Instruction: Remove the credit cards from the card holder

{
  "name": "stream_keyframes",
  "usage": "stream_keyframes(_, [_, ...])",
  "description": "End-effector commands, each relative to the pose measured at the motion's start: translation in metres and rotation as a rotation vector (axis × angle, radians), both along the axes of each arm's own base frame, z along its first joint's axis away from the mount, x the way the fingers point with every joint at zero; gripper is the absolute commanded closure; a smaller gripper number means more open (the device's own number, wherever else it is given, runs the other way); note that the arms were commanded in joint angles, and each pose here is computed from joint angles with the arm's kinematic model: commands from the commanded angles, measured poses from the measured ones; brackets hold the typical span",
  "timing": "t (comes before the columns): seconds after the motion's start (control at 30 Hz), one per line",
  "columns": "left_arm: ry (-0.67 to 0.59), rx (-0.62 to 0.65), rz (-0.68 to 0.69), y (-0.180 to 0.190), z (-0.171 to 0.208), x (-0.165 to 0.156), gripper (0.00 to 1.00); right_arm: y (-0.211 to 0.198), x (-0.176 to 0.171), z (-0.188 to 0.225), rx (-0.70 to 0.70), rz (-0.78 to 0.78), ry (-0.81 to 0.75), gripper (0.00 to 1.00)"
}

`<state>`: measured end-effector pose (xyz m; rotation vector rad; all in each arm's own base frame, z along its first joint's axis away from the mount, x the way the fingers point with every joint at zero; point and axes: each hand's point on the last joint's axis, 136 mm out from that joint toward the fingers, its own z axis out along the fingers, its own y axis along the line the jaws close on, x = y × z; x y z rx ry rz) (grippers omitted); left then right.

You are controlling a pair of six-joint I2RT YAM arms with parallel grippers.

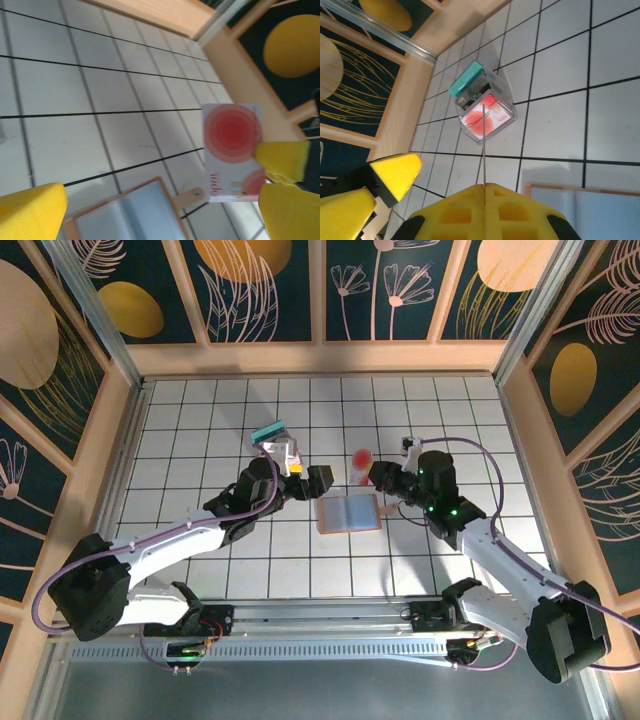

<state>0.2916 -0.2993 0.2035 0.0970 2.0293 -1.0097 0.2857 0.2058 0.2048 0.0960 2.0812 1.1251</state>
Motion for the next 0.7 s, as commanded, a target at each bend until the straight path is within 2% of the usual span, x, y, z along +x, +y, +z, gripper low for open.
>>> stream_keyframes(0.0, [-0.050,-0.110,-0.124,-0.018,0.022,-0.007,0.06,0.005,-0.002,0.025,0.073,0.032,-0.067,1.00])
stream_keyframes(0.33, [-0.066,-0.189,-0.209,-0.032,0.030,-0.005,0.23,0.020,-0.011,0.037,0.178,0.124,-0.077,1.00])
stream_keyframes(0.67, [-0.053,-0.286,-0.272,-0.043,0.036,-0.004,0.35,0.031,-0.015,0.051,0.245,0.190,-0.095,1.00])
